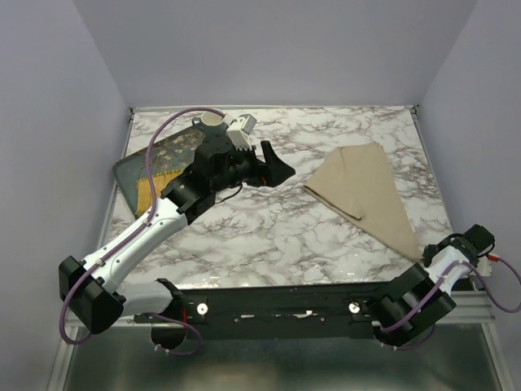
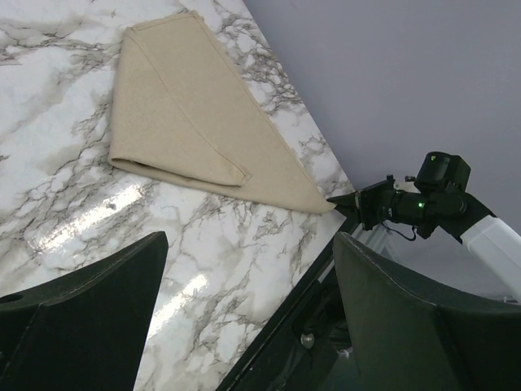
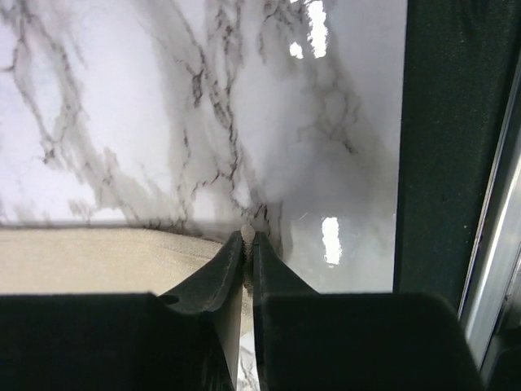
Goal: Fold the napkin, place the utensils inside, and roll it up
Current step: Fold the napkin
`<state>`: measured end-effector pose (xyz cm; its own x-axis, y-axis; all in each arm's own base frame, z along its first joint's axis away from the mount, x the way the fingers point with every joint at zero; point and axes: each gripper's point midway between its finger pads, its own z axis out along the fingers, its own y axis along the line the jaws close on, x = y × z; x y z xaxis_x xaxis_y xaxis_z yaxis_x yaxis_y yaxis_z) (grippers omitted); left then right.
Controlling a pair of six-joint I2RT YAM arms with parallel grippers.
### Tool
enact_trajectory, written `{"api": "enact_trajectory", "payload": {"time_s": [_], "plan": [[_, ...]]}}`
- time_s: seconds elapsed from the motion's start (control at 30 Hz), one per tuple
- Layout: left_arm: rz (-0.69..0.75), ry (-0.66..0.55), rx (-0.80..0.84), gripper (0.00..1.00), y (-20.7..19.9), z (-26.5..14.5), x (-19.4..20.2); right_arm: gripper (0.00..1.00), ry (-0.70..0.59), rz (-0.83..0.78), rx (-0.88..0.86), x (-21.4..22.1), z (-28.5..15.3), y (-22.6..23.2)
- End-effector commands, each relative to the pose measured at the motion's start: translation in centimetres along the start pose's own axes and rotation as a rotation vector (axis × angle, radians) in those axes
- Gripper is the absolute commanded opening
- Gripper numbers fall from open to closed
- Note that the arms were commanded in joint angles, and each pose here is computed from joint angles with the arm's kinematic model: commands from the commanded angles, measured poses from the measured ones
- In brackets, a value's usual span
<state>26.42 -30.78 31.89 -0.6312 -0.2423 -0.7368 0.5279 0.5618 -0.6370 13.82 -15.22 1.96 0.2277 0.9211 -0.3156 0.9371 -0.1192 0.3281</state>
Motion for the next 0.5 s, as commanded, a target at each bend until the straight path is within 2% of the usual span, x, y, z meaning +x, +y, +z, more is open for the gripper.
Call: {"api": "enact_trajectory", "payload": {"time_s": [0.0,0.13,0.23,0.47], "plan": [[-0.006,-0.024,0.016,0.91,-0.1,0.3,-0.5,0.15,0.017,-0.039,-0.083,0.0,-2.3,1.7],[-0.017,-0.008,0.025,0.91,0.0,0.9,-0.1,0.13,0.094,-0.078,-0.159,1.8,-3.6,3.3],[-0.023,0.003,0.018,0.91,0.4,1.4,0.3,0.13,0.048,-0.209,-0.249,2.1,-5.4,6.2],[-0.045,0.054,-0.012,0.91,2.3,2.6,2.5,0.13,0.095,-0.566,-0.460,6.3,-10.0,13.2]]}}
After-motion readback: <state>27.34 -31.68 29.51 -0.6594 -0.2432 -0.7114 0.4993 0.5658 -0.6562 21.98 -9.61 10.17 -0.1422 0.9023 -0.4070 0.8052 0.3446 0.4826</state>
